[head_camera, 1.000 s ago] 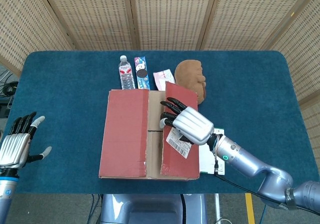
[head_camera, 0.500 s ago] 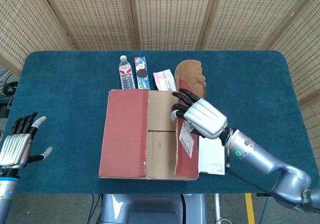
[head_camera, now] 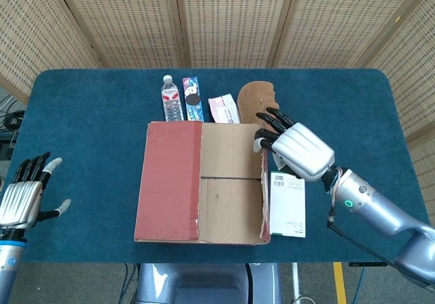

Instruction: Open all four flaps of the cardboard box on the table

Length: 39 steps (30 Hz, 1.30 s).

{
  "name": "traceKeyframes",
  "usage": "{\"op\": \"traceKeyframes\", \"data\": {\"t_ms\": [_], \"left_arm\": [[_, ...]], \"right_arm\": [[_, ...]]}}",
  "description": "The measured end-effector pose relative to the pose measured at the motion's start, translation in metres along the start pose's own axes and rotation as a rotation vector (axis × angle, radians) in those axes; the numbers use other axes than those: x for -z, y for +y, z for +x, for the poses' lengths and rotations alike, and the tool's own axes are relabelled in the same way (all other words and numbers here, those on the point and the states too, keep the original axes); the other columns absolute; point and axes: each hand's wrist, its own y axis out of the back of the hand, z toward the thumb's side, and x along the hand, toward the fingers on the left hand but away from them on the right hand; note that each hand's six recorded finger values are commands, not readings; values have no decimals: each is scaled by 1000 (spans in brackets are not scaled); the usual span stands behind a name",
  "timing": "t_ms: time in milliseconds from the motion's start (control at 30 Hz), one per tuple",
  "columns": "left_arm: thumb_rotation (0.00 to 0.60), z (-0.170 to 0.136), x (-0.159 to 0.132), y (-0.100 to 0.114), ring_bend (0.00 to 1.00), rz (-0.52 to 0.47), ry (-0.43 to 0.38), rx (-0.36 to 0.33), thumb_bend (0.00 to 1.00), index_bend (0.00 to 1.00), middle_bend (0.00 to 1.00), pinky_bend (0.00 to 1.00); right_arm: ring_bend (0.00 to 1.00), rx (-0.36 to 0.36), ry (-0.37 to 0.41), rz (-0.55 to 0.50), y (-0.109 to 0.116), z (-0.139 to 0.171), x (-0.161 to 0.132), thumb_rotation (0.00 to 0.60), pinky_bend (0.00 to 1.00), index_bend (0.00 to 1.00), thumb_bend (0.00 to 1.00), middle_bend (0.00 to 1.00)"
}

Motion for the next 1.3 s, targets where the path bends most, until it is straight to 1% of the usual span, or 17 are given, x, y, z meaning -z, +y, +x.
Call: {"op": "traceKeyframes", "data": {"t_ms": [233,500,667,833,967,1067,1133,1200,1233,1300], "left_arm": [[514,0,-2,0,0,5,-4,4,271,107,20,0],[514,1,-4,1,0,15,-10,4,271,107,20,0],[514,4,-7,7,0,31,-24,-15,271,107,20,0],[515,8,-13,16,0,63,-61,-32,271,107,19,0],[514,13,-24,23,0,93,-121,-38,271,97,15,0],[514,18,-32,28,0,110,-165,-32,272,80,8,0],[514,22,-39,33,0,124,-201,-30,274,72,4,0],[514,28,-48,39,0,151,-244,-44,286,67,1,0],[514,30,-52,42,0,164,-264,-51,301,67,0,0],[514,36,-62,47,0,190,-309,-61,364,66,0,0]], "right_arm": [[0,-12,-33,23,6,11,13,600,0,387,1000,367],[0,-27,-89,41,6,29,34,600,0,387,1000,367],[0,-29,-107,48,6,36,42,600,0,387,1000,367],[0,-34,-123,52,4,42,48,600,0,387,1000,366],[0,-30,-138,34,-2,47,51,600,0,386,1000,342],[0,-23,-152,18,-7,51,54,600,0,345,1000,296],[0,-18,-169,11,-12,54,56,600,0,296,1000,254],[0,-10,-189,6,-16,57,60,600,0,234,1000,198],[0,-6,-197,6,-18,59,61,600,0,211,1000,177],[0,2,-218,7,-22,62,64,600,0,156,1000,127]]}}
